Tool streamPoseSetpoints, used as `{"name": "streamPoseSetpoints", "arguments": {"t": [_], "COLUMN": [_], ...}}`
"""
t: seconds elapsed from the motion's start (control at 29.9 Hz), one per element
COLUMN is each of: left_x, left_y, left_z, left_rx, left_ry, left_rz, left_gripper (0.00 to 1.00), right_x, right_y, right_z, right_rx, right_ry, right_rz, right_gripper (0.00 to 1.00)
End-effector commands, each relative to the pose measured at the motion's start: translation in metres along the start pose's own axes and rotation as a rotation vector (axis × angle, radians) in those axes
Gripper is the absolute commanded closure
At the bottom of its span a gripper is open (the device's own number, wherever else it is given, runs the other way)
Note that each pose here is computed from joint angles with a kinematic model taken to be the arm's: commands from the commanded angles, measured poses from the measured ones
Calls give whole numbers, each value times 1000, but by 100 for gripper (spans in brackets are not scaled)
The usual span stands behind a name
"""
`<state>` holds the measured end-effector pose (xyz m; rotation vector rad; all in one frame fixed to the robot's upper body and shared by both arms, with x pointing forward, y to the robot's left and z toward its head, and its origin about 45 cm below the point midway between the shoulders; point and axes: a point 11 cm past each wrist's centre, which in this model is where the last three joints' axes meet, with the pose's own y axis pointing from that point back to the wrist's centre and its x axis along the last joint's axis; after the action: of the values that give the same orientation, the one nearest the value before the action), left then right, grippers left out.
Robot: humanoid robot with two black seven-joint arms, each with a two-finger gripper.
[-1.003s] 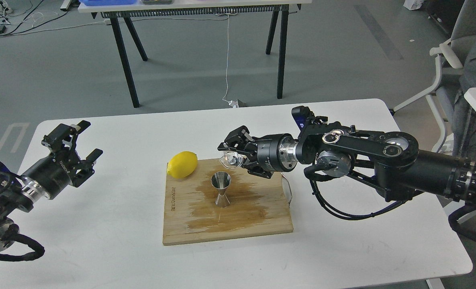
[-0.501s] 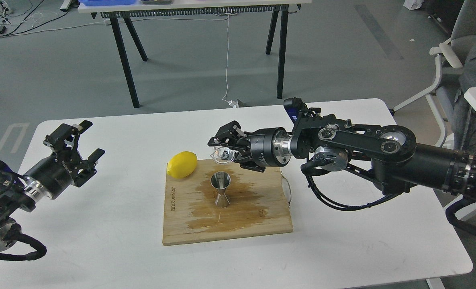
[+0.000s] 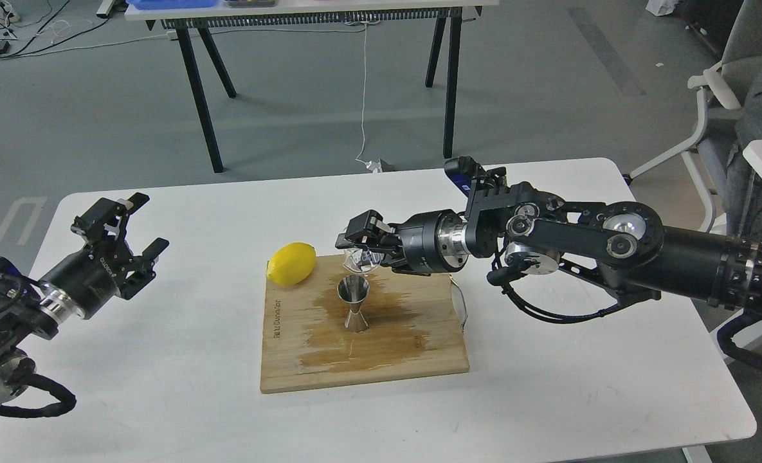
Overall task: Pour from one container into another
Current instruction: 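Tilt the glass cup over the jigger to pour into it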
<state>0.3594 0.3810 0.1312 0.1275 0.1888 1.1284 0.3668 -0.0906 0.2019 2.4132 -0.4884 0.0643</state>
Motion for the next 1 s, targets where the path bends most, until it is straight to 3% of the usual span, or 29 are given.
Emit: {"name": "streamPoseSetpoints", "arguments": {"t": [0.0,0.97], "left_x": [0,-1], "left_y": [0,0], "left_z": [0,-1], "left_rx": [0,1], "left_ry": [1,2], "left_rz": [0,-1], "left_gripper": [2,2], "right_x": [0,-4], "right_y": [1,0], "right_z": [2,-10], "right_rx": [1,84], "right_ry": [13,97], "right_rz": [1,-5], "right_gripper": [73,73]}}
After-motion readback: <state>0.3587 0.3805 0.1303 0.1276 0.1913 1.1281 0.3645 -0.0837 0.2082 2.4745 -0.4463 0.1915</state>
